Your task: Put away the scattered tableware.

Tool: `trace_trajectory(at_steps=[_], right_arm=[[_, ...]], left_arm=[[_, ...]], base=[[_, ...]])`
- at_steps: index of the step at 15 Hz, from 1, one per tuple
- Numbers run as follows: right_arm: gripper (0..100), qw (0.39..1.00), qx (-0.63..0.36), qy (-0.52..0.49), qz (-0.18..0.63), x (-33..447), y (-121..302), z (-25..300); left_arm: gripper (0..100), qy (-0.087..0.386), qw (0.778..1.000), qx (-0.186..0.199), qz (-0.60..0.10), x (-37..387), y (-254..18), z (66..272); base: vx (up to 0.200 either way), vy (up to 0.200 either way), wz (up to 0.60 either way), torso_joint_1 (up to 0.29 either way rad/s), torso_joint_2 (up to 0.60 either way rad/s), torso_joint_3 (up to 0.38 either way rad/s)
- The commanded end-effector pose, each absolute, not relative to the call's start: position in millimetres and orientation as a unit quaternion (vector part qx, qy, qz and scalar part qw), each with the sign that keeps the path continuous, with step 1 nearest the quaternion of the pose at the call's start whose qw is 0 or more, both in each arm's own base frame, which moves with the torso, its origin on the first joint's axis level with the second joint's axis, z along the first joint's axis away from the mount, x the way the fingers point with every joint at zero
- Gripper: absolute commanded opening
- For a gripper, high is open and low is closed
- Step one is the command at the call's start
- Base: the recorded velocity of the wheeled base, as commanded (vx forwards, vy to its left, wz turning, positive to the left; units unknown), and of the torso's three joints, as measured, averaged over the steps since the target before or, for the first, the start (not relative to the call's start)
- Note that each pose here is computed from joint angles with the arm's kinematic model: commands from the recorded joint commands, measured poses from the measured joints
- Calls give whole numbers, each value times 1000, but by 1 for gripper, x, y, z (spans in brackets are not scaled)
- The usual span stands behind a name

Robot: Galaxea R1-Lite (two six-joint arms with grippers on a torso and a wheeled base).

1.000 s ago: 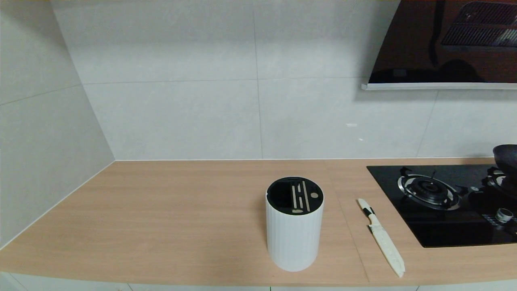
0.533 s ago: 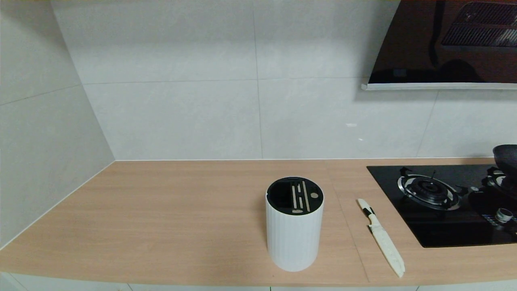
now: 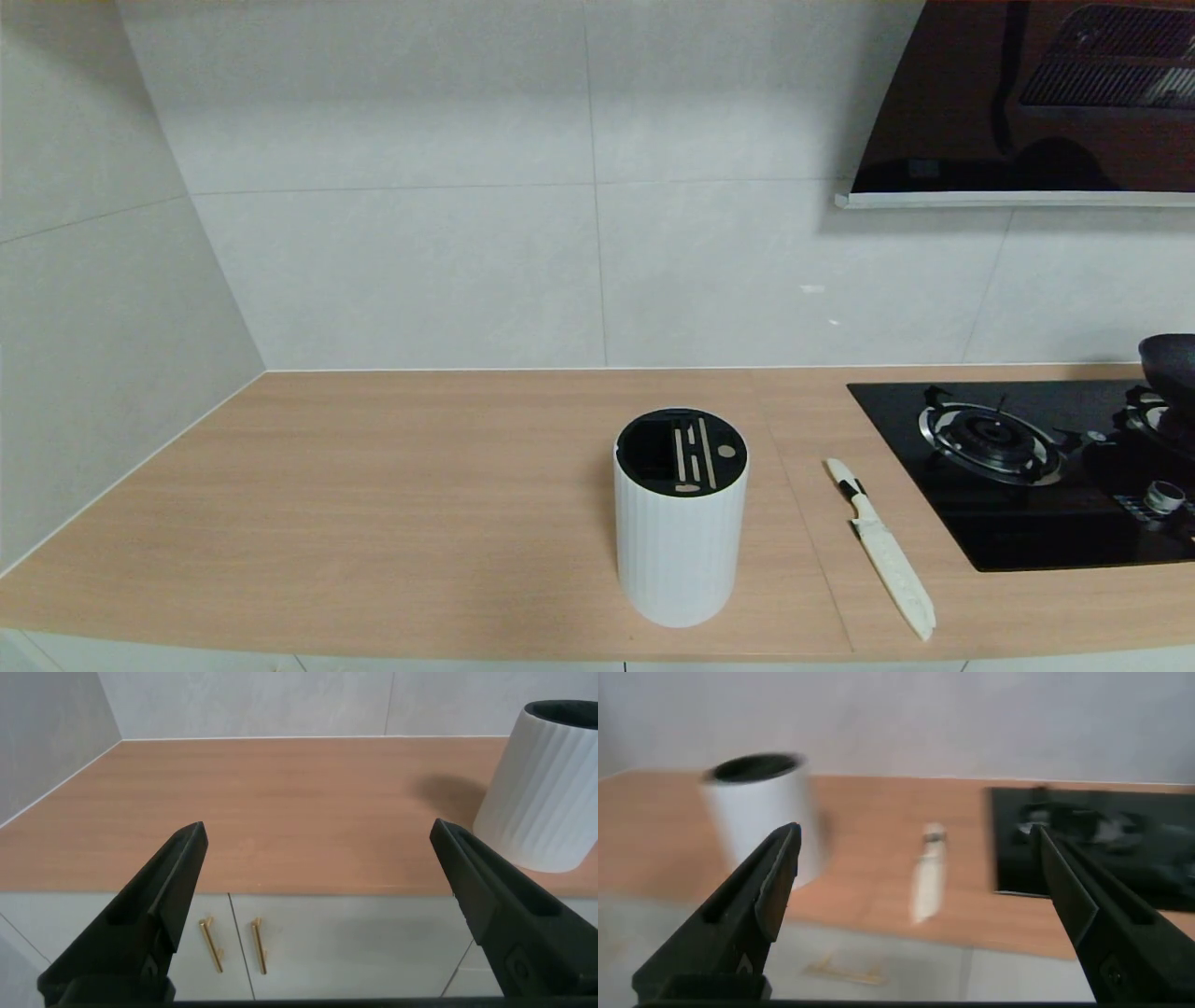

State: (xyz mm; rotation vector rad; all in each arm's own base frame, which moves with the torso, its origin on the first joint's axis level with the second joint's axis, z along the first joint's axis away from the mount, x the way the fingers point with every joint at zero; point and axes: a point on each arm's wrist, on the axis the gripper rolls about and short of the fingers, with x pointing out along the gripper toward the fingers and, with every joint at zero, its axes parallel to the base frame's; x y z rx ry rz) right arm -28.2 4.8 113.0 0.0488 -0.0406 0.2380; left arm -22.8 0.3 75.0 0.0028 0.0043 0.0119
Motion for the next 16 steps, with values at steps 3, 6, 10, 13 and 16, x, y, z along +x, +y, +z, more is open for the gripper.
trace_trajectory(at_steps=[3, 6, 10, 13, 16], right_arm=[[100, 979, 46, 123, 155, 20, 7, 156], [100, 961, 55, 221, 155, 77, 9, 172], [100, 945, 49, 276, 167, 152, 19, 171], [100, 939, 41, 299, 162, 199, 30, 148], [100, 940, 24, 315, 129, 243, 39, 119]], left_arm=[[100, 2, 1000, 2, 6, -23, 0, 75], [100, 2, 1000, 2, 6, -23, 0, 75], [100, 2, 1000, 2, 6, -23, 0, 75], [100, 2, 1000, 2, 6, -23, 0, 75], [100, 2, 1000, 2, 6, -23, 0, 75]], base=[[0, 0, 0, 0, 0, 0], [0, 0, 0, 0, 0, 0], [0, 0, 0, 0, 0, 0], [0, 0, 0, 0, 0, 0], [0, 0, 0, 0, 0, 0]])
